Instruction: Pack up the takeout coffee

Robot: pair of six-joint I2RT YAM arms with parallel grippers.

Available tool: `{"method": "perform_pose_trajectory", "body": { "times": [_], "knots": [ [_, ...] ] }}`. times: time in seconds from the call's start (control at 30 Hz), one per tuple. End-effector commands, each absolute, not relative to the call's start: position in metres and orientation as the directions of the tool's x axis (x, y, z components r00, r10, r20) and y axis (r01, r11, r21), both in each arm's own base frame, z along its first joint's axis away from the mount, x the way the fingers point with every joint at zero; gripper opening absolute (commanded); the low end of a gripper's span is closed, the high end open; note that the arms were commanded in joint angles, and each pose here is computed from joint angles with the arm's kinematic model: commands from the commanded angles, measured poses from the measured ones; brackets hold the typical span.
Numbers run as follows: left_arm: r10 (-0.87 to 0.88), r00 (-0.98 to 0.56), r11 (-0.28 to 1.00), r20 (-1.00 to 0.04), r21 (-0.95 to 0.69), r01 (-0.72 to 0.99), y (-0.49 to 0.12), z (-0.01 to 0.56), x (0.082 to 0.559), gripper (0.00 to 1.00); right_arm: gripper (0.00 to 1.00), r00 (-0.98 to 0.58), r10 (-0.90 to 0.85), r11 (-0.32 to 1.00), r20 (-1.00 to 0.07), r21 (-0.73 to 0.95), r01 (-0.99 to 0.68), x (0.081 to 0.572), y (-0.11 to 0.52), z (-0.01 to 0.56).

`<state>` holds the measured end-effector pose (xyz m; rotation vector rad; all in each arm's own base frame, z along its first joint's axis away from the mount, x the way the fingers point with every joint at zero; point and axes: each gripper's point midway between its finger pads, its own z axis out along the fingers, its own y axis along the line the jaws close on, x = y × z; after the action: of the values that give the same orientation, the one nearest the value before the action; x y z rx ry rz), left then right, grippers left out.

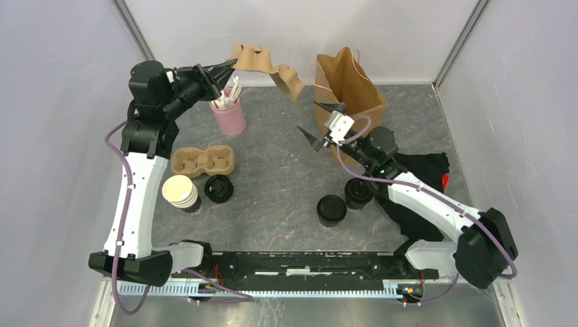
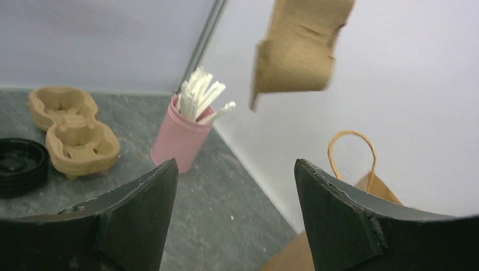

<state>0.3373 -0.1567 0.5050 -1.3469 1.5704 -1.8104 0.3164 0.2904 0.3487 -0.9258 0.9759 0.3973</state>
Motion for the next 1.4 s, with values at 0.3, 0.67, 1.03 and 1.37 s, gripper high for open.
{"method": "perform_pose_trajectory", "body": {
  "times": [0.3,0.67,1.03,1.37],
  "knots": [
    [-0.702,-0.518,-0.425,0.490,-0.871,-0.248,-0.154,0.537,0.300,0.02,0.70,0.650,0.245,0.596,-0.719,-0.418,-0.686,0.304,0.308,0.409],
    [-0.691,-0.518,-0.429,0.504,-0.863,-0.267,-0.156,0.533,0.300,0.02,0.55,0.627,0.340,0.579,-0.701,-0.369,-0.727,0.307,0.319,0.414],
    [-0.677,-0.526,-0.438,0.515,-0.856,-0.275,-0.157,0.533,0.303,0.02,0.46,0.615,0.358,0.578,-0.703,-0.350,-0.737,0.317,0.331,0.414],
    [-0.674,-0.523,-0.440,0.521,-0.852,-0.283,-0.158,0.531,0.307,0.02,0.32,0.611,0.371,0.592,-0.699,-0.329,-0.736,0.322,0.331,0.416]
  ]
}}
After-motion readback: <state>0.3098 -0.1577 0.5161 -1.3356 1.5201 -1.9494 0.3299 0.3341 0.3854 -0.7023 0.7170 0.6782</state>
